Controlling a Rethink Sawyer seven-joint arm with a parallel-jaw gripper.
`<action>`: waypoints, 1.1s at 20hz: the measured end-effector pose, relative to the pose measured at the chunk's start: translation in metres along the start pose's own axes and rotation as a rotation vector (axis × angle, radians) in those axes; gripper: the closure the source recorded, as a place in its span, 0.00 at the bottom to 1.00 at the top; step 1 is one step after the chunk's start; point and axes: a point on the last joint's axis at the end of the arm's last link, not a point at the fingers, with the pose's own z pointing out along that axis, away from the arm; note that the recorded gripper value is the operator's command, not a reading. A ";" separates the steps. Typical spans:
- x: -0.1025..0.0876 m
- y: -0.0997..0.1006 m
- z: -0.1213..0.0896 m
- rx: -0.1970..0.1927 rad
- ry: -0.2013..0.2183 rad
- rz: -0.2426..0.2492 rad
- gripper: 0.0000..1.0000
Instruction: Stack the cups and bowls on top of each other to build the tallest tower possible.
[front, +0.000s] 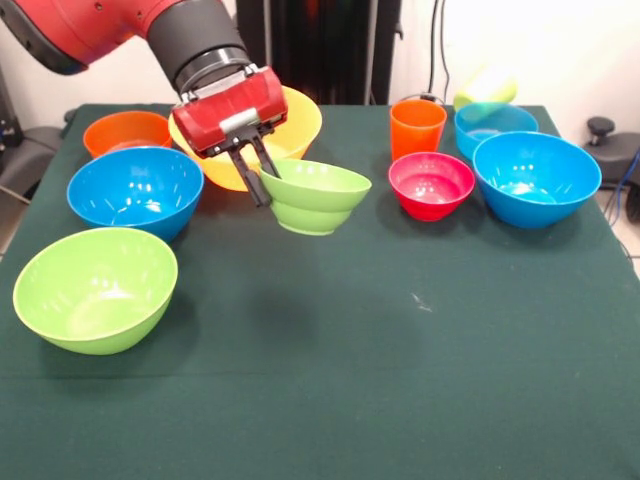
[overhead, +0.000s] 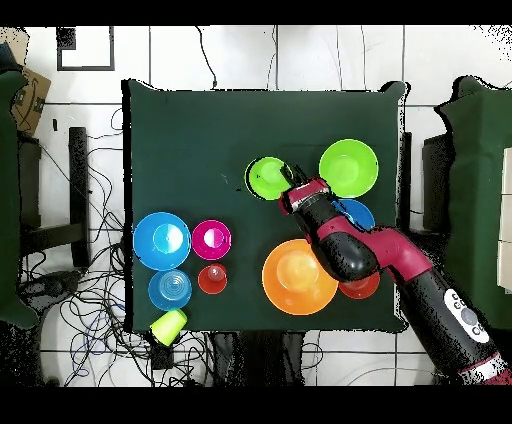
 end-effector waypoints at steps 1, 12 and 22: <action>0.001 0.001 0.001 -0.003 -0.001 0.004 1.00; 0.015 0.012 0.009 -0.027 -0.004 0.017 1.00; 0.035 0.019 0.012 -0.035 -0.004 -0.013 1.00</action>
